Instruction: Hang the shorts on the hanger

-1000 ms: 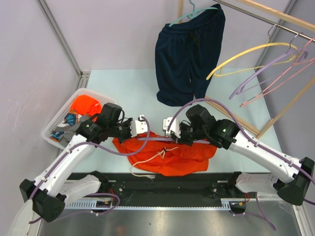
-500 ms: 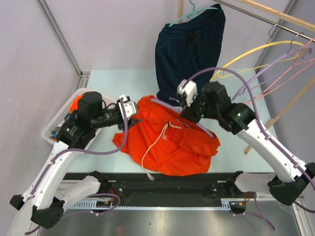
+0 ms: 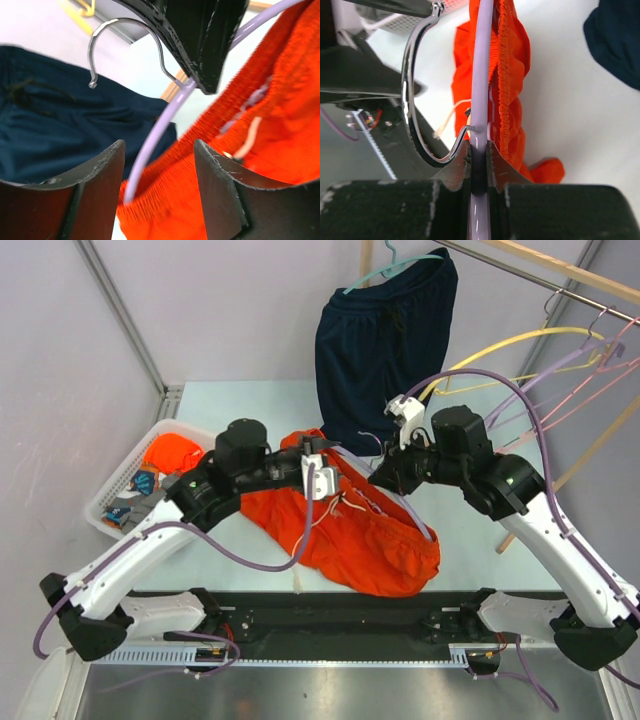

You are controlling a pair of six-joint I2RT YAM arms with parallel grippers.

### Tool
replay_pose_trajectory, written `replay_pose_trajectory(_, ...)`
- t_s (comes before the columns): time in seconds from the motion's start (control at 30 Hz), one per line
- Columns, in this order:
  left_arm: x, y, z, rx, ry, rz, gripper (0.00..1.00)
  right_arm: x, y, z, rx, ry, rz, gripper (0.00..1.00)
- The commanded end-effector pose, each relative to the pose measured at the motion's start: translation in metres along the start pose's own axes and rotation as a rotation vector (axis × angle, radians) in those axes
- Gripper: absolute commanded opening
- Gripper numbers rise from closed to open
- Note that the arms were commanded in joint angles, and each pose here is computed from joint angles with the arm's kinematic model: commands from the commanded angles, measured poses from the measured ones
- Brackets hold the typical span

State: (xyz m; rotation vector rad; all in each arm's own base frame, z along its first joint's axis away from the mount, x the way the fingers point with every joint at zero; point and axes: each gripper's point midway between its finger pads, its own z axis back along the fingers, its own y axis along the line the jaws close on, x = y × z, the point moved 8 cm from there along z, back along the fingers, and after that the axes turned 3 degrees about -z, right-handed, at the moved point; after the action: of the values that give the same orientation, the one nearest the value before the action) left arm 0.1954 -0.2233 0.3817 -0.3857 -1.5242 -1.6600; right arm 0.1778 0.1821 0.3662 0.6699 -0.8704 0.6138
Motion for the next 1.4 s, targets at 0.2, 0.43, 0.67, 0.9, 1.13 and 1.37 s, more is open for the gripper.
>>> replay_pose_trajectory(0.2, 0.002, 0.008, -0.051, -0.031, -0.019, -0.24, 0.51, 0.002, 0.027, 0.029, 0.121, -0.088, -0.041, 0.0)
replay_pose_trajectory(0.43, 0.003, 0.016, -0.056, 0.003, -0.028, -0.268, 0.06, -0.009, 0.027, 0.04, 0.108, -0.076, -0.052, 0.05)
replay_pose_trajectory(0.67, 0.001, 0.027, -0.046, 0.092, -0.108, -0.254, 0.0, -0.027, 0.019, 0.062, 0.091, -0.066, -0.088, 0.45)
replay_pose_trajectory(0.9, 0.006, 0.036, -0.053, 0.154, -0.193, -0.299, 0.0, -0.033, 0.028, 0.081, 0.176, -0.061, -0.098, 0.27)
replay_pose_trajectory(1.13, 0.0, 0.037, -0.063, 0.179, -0.209, -0.305, 0.0, -0.031, 0.031, 0.097, 0.166, -0.068, -0.109, 0.23)
replay_pose_trajectory(1.37, 0.01, 0.049, -0.052, 0.253, -0.198, -0.21, 0.7, 0.011, 0.019, 0.119, -0.04, -0.243, -0.198, 0.0)
